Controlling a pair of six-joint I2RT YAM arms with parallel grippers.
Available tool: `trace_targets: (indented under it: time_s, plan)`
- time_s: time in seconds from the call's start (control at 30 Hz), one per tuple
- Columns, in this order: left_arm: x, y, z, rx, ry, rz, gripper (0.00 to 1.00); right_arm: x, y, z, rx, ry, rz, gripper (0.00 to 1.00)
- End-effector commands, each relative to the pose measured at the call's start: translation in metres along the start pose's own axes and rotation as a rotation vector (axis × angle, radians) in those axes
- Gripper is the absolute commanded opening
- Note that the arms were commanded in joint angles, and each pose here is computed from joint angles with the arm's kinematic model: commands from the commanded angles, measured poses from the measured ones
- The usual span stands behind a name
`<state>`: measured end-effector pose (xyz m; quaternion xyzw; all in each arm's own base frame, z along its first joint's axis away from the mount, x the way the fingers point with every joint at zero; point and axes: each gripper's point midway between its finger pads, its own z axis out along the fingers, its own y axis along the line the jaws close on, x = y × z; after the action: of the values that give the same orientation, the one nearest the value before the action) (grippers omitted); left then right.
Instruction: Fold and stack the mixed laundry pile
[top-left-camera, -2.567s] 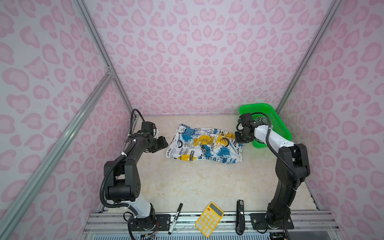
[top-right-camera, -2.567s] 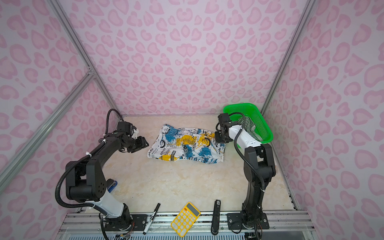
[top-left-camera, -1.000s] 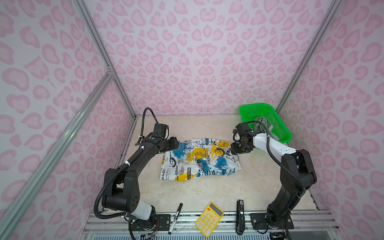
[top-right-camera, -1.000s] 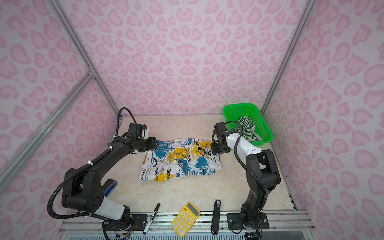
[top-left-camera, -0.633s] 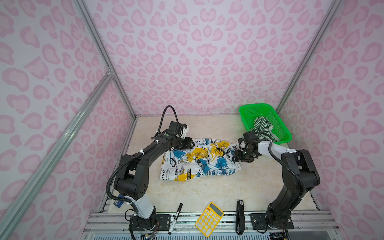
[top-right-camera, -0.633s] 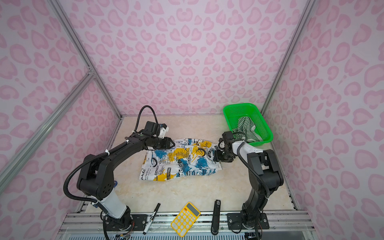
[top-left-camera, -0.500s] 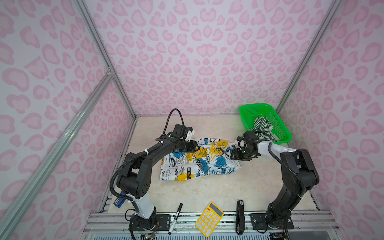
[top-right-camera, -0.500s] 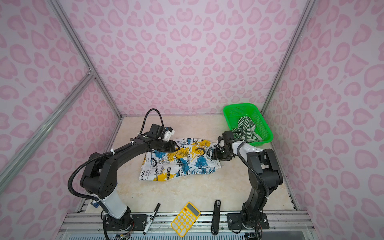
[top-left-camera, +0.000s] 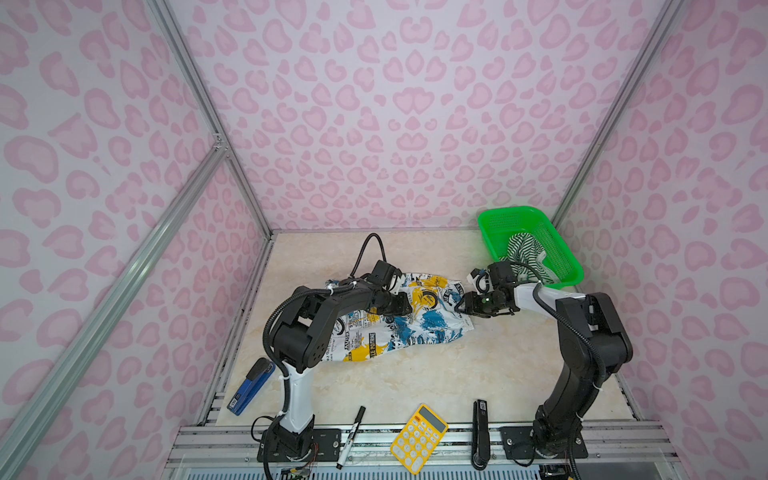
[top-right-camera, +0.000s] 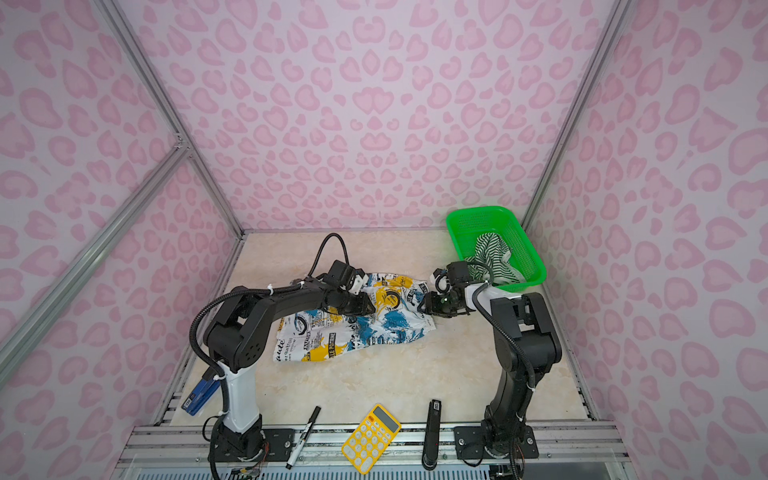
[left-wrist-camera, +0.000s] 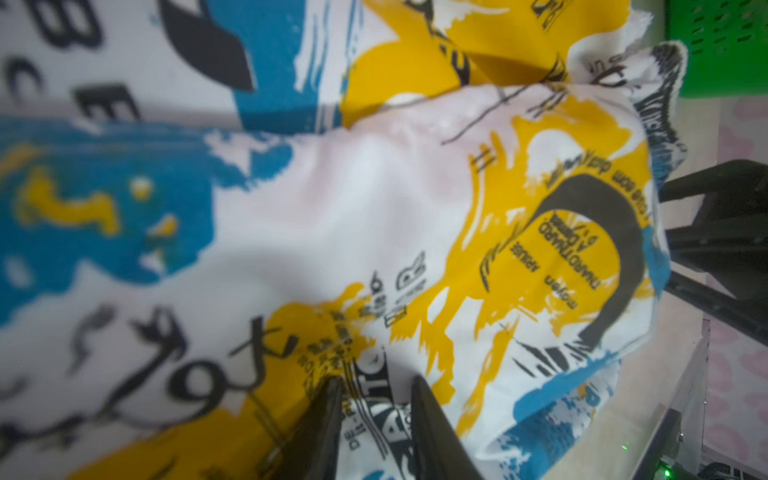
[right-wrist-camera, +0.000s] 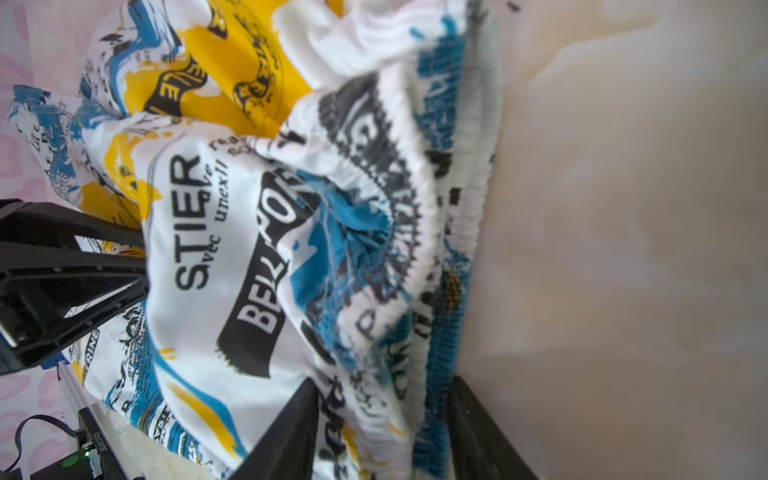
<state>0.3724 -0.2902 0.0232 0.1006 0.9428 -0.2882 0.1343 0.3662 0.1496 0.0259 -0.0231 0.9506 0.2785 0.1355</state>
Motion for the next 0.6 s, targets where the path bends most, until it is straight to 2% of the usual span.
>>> trace_targets:
  time_s: [0.0, 0.27, 0.57]
  plan:
    - [0.004, 0.031, 0.011, -0.139, 0.01, -0.055, 0.32, 0.029, -0.022, -0.003, 0.111, 0.089, 0.076, 0.59]
    - [0.014, 0.051, 0.016, -0.236, 0.058, -0.085, 0.3, 0.024, -0.038, -0.018, 0.184, 0.037, 0.096, 0.62]
    - [0.021, 0.052, 0.015, -0.234, 0.074, -0.079, 0.29, 0.023, -0.038, 0.013, 0.17, 0.061, 0.122, 0.61]
